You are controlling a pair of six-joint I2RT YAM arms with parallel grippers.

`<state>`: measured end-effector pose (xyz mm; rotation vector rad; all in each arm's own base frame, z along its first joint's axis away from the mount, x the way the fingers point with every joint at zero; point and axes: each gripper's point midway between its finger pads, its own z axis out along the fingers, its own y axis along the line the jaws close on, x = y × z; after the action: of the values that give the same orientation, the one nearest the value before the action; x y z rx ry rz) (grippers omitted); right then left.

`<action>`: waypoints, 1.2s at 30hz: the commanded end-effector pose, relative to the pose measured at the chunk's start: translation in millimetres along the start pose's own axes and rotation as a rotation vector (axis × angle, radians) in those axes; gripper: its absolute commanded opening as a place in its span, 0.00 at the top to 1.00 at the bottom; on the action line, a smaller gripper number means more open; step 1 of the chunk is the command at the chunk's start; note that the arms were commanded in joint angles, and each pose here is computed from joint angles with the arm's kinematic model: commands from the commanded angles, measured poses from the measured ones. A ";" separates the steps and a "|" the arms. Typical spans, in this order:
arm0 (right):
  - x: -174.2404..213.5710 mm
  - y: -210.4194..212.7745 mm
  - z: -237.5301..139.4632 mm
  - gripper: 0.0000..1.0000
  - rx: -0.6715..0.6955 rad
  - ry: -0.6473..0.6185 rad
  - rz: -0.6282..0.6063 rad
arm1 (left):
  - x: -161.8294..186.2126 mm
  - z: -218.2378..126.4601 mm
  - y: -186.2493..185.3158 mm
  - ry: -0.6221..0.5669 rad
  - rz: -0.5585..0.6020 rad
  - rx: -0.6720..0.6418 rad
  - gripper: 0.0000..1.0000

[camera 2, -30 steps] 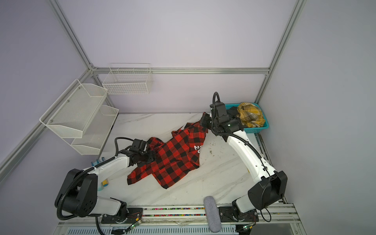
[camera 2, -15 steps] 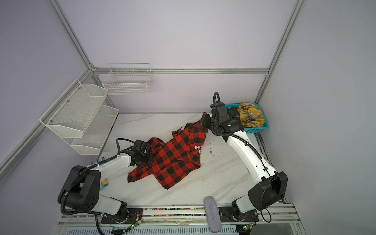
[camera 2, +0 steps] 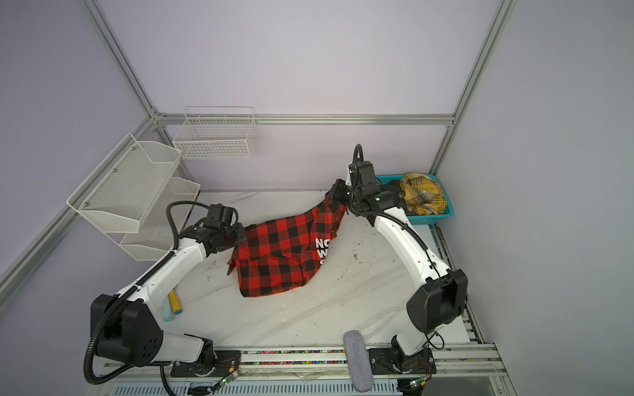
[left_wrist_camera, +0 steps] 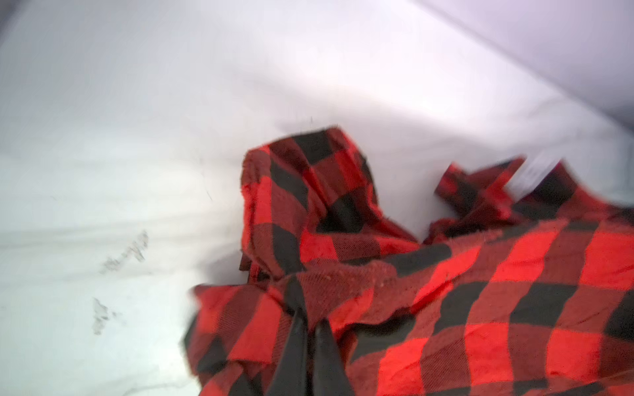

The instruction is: Fold and stack the long sleeve shirts

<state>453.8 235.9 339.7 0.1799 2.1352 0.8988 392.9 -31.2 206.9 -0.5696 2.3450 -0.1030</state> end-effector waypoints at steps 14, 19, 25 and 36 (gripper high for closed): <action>-14.5 -39.3 -16.8 1.00 -0.091 -0.177 -0.087 | 11.8 -55.5 -6.3 -0.051 -0.046 0.176 0.86; 64.6 -190.2 -35.6 0.40 0.411 -0.050 -0.006 | 126.1 -37.9 -14.8 0.196 -0.007 0.254 0.34; 97.1 -188.5 -54.7 0.23 0.479 0.037 0.021 | 127.0 -53.6 14.9 0.121 -0.011 0.179 0.07; 172.1 -105.9 40.0 0.20 0.258 0.148 0.212 | 101.5 -15.0 27.7 0.232 -0.203 0.089 0.08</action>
<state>372.7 242.8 161.4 0.3175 2.4176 0.6768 281.3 -42.8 107.4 -0.7949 2.5799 -0.2738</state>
